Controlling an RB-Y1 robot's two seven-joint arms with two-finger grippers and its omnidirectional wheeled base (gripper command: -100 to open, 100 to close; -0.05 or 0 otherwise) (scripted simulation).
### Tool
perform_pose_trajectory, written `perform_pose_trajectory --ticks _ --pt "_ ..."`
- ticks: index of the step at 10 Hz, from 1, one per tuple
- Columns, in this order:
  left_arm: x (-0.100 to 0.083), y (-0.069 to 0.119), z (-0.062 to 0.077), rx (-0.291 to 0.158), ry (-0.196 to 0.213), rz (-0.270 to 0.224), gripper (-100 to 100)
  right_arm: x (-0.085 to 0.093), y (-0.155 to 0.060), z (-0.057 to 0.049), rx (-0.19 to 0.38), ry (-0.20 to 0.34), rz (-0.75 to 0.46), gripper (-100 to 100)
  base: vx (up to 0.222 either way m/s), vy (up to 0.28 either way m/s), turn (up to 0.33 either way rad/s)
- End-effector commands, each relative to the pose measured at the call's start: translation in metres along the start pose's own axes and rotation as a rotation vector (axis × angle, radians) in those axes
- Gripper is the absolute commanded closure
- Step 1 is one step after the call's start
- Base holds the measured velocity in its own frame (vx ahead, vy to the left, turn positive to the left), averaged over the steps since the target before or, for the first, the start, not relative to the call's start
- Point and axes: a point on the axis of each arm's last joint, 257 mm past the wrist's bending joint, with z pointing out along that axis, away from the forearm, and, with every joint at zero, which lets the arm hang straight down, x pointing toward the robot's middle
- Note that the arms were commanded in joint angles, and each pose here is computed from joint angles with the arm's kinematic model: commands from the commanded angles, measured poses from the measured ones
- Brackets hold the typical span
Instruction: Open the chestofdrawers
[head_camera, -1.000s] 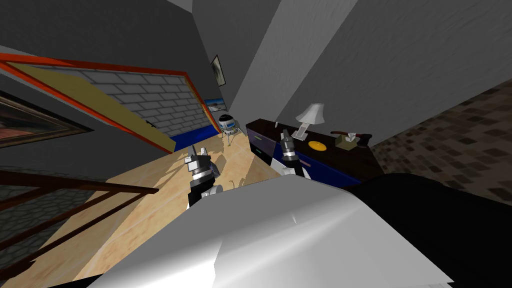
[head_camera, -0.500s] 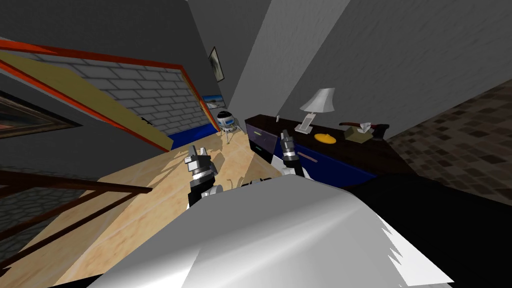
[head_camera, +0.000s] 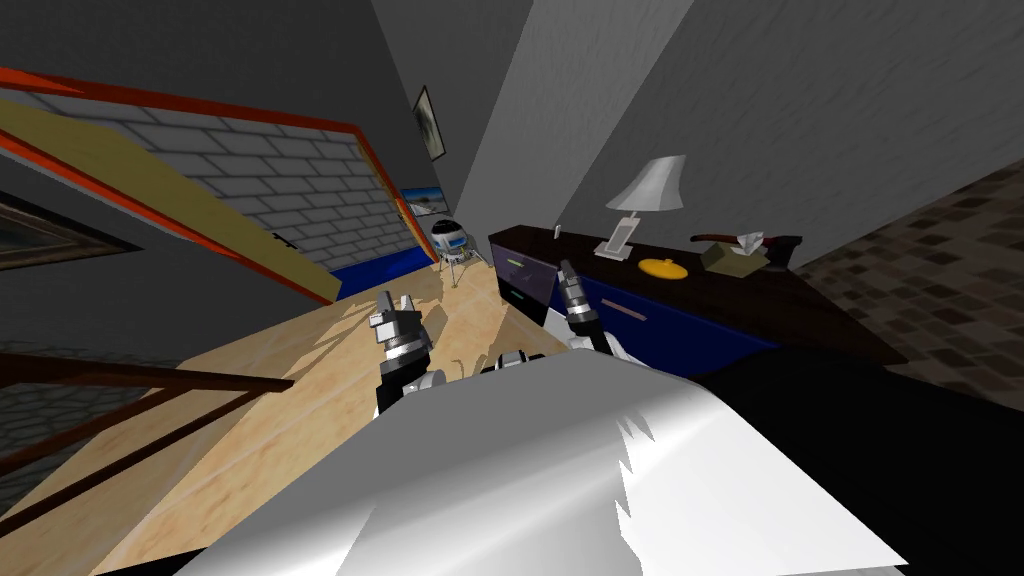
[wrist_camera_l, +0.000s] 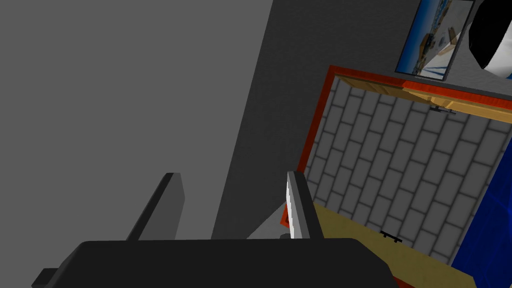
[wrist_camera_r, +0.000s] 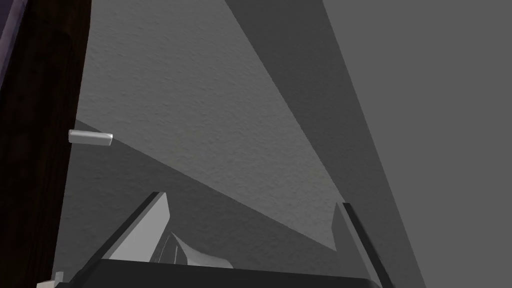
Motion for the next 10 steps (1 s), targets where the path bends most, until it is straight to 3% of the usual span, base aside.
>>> perform_pose_trajectory --ticks 1,3,10 --pt "0.000 0.000 0.000 0.000 0.000 0.000 0 0.011 -0.018 -0.003 0.034 0.081 -0.130 -100 0.100 0.052 -0.051" --pt "0.000 0.000 0.000 0.000 0.000 0.000 0 0.016 -0.036 -0.006 0.070 0.131 -0.235 -100 0.153 0.088 -0.057" --pt "0.000 0.000 0.000 0.000 0.000 0.000 0 0.020 -0.081 -0.014 0.157 0.228 -0.509 -100 0.085 0.055 -0.038"
